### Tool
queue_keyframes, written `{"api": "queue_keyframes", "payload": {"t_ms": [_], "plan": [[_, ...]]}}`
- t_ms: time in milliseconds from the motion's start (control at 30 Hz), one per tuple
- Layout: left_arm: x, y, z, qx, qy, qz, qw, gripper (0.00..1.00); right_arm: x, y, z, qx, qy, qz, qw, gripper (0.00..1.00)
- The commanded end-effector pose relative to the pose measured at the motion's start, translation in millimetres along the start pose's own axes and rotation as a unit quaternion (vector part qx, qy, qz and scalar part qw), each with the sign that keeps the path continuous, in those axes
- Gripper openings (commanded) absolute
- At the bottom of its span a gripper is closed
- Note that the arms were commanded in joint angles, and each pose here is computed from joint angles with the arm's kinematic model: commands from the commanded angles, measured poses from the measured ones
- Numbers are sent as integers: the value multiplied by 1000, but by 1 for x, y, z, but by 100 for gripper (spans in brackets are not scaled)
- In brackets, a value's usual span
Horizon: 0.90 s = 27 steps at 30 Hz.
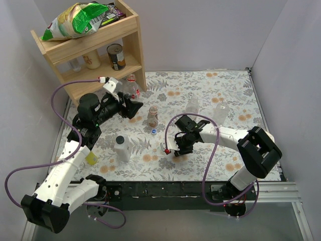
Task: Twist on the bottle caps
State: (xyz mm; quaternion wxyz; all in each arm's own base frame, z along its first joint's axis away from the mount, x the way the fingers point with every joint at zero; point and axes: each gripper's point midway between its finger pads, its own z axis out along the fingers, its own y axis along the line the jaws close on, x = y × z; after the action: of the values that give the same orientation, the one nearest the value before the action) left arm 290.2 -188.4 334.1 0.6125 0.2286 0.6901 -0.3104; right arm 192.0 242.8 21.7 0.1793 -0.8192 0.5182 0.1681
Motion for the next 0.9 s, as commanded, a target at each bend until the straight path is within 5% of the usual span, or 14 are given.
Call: {"api": "queue_keyframes", "payload": {"t_ms": [0, 600, 867], "plan": [[-1, -4, 0, 15, -4, 2, 1000, 0, 25, 19, 6, -23, 46, 5, 999, 49], [4, -8, -1, 26, -2, 1, 1000, 0, 42, 29, 5, -78, 83, 14, 993, 48], [23, -19, -3, 72, 17, 31, 997, 0, 37, 32, -23, -91, 81, 40, 992, 27]]}}
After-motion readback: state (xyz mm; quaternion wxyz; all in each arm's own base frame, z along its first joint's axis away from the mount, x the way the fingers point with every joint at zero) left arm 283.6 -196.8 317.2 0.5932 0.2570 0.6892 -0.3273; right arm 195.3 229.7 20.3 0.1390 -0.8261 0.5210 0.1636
